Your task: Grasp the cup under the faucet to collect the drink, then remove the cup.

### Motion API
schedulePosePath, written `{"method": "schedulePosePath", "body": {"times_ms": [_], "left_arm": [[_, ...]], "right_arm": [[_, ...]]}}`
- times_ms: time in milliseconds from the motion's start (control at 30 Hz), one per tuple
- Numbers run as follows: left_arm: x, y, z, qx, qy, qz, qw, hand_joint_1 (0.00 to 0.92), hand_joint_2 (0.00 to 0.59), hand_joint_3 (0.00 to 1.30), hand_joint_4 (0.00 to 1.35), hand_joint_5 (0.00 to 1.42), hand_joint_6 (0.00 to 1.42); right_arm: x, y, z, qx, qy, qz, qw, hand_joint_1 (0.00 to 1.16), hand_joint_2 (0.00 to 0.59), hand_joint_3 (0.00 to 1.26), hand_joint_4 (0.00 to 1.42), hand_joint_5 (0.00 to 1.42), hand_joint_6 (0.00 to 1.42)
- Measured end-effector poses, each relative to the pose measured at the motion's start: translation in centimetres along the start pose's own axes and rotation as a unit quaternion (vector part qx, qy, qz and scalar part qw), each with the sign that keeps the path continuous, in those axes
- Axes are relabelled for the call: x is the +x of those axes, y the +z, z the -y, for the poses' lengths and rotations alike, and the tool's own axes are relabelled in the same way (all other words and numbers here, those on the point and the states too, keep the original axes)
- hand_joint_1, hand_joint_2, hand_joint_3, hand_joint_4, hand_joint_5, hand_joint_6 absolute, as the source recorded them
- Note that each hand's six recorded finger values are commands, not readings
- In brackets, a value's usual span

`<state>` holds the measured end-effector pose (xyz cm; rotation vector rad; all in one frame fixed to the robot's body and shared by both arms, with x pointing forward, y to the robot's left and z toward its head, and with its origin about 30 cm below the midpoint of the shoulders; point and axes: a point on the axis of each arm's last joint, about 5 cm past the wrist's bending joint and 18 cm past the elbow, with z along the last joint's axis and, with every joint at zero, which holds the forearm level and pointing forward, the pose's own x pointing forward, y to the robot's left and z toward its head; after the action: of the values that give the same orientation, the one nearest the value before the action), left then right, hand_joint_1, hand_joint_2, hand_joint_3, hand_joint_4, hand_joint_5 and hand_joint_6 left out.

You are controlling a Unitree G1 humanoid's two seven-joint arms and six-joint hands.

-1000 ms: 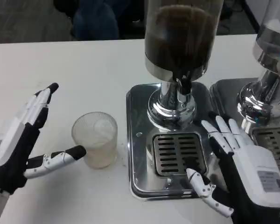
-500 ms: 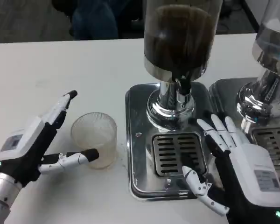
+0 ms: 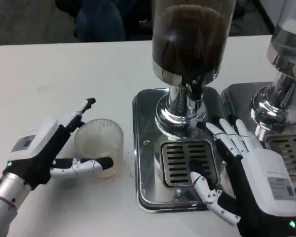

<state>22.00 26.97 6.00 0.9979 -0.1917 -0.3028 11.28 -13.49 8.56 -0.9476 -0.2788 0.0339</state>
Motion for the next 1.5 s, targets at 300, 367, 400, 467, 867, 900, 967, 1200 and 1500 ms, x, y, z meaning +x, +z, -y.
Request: {"method": "schedulePosePath", "body": {"times_ms": [300, 367, 400, 467, 867, 900, 967, 1200, 1500], "left_arm": [[0.4, 0.15, 0.2, -0.007, -0.008, 0.0, 0.9999, 0.308, 0.034, 0.13, 0.16, 0.4, 0.35], [0.5, 0.21, 0.2, -0.006, -0.009, 0.002, 0.9999, 0.312, 0.035, 0.14, 0.17, 0.41, 0.37], [0.6, 0.26, 0.2, -0.006, -0.009, 0.003, 0.9999, 0.316, 0.037, 0.16, 0.18, 0.42, 0.38], [0.7, 0.35, 0.2, -0.007, -0.01, 0.005, 0.9999, 0.319, 0.039, 0.2, 0.22, 0.45, 0.41], [1.1, 0.78, 1.0, -0.031, 0.01, 0.004, 0.9995, 0.374, 0.076, 0.43, 0.48, 0.75, 0.88], [1.2, 0.82, 1.1, -0.033, 0.013, 0.004, 0.9993, 0.381, 0.079, 0.45, 0.5, 0.76, 0.91], [1.2, 0.88, 1.2, -0.036, 0.019, 0.003, 0.9992, 0.39, 0.083, 0.49, 0.53, 0.81, 0.97], [0.7, 0.87, 2.0, -0.043, 0.055, -0.009, 0.9976, 0.421, 0.078, 0.6, 0.64, 0.93, 1.13], [0.4, 0.73, 2.3, -0.033, 0.075, -0.018, 0.9965, 0.437, 0.059, 0.67, 0.72, 0.99, 1.22]], "right_arm": [[0.1, 0.06, 0.03, 0.013, -0.003, 0.001, 0.9999, 0.24, 0.453, 0.22, 0.13, 0.04, 0.08], [0.2, 0.07, 0.07, 0.015, -0.005, 0.004, 0.9999, 0.24, 0.45, 0.22, 0.13, 0.04, 0.08], [0.3, 0.09, 0.08, 0.017, -0.006, 0.005, 0.9998, 0.23, 0.446, 0.22, 0.13, 0.05, 0.09], [0.3, 0.09, 0.1, 0.019, -0.006, 0.006, 0.9998, 0.23, 0.444, 0.23, 0.13, 0.05, 0.09], [0.3, 0.03, 0.23, 0.032, -0.009, 0.008, 0.9994, 0.24, 0.453, 0.24, 0.18, 0.06, 0.09], [0.3, 0.03, 0.23, 0.032, -0.009, 0.009, 0.9994, 0.24, 0.453, 0.24, 0.18, 0.06, 0.09], [0.4, 0.03, 0.24, 0.033, -0.01, 0.011, 0.9993, 0.24, 0.453, 0.25, 0.18, 0.07, 0.1], [0.7, -0.11, 0.43, 0.041, -0.013, 0.015, 0.999, 0.24, 0.453, 0.25, 0.21, 0.07, 0.1], [0.8, -0.44, 0.56, 0.039, -0.009, 0.019, 0.999, 0.24, 0.453, 0.25, 0.22, 0.09, 0.11]]}}
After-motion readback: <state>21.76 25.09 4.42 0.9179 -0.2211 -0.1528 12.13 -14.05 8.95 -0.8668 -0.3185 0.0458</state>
